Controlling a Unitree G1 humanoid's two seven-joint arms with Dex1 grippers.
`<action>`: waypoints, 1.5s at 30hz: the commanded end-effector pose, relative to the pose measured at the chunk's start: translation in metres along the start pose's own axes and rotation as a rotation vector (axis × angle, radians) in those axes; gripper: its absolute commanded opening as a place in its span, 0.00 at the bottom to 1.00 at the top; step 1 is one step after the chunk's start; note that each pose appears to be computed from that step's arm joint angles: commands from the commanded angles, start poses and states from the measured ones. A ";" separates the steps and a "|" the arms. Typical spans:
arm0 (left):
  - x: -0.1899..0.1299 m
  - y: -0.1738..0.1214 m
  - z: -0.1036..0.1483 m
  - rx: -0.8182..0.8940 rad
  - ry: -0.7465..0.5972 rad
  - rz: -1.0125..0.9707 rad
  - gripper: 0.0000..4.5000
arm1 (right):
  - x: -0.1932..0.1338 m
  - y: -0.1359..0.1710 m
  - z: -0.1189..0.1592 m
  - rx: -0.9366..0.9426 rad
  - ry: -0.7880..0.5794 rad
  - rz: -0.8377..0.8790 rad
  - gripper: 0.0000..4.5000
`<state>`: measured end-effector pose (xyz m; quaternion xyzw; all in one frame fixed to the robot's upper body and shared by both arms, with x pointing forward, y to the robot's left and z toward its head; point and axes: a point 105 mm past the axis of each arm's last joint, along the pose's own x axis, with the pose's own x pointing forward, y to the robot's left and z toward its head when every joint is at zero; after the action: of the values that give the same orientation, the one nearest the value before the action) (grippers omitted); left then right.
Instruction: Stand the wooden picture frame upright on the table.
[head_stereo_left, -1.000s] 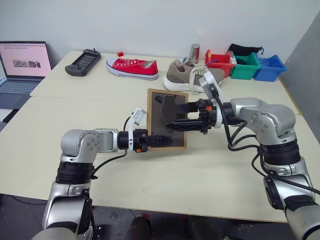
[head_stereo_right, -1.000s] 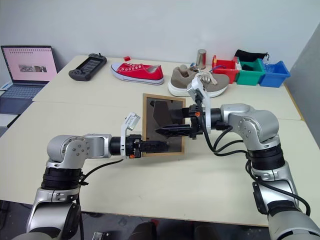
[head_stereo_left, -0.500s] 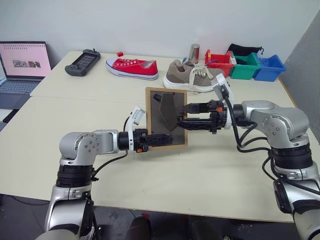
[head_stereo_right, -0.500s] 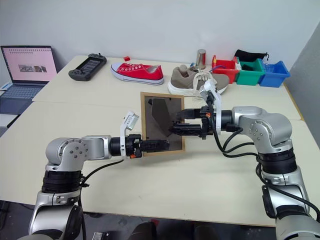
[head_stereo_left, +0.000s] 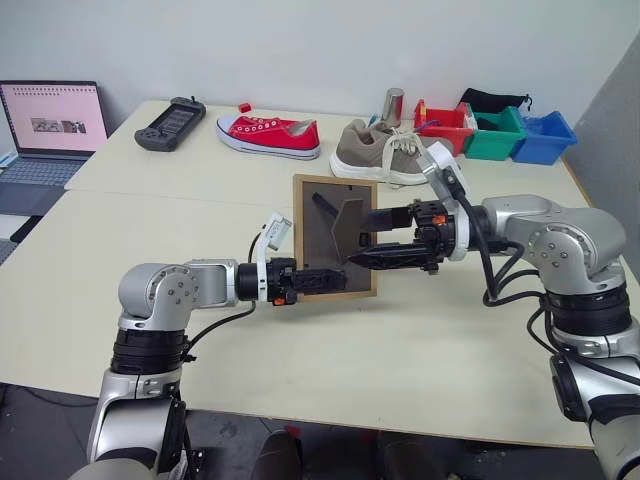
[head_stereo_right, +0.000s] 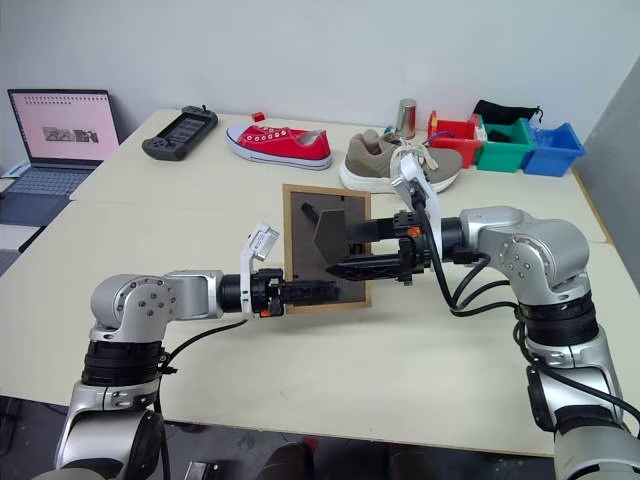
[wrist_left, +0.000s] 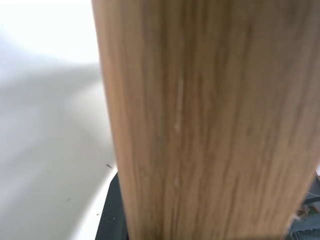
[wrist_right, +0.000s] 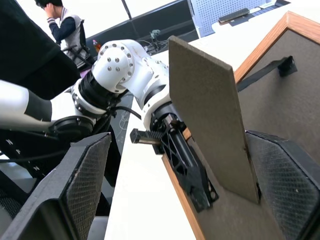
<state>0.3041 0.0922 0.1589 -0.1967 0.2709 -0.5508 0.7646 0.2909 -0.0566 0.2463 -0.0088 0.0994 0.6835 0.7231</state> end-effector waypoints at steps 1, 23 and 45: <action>-0.004 -0.008 0.011 0.044 -0.046 -0.016 0.23 | -0.002 -0.008 0.003 -0.036 -0.018 -0.041 0.99; -0.028 -0.035 0.002 -0.351 0.047 -0.262 0.23 | -0.059 -0.066 -0.066 -1.158 0.363 -0.417 0.99; -0.010 -0.052 -0.023 -0.437 0.081 -0.291 0.23 | 0.006 -0.032 -0.043 -1.856 -0.042 -0.224 0.95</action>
<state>0.2546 0.0884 0.1628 -0.3748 0.3989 -0.5676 0.6150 0.3192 -0.0636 0.1922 -0.5818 -0.4821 0.4195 0.5031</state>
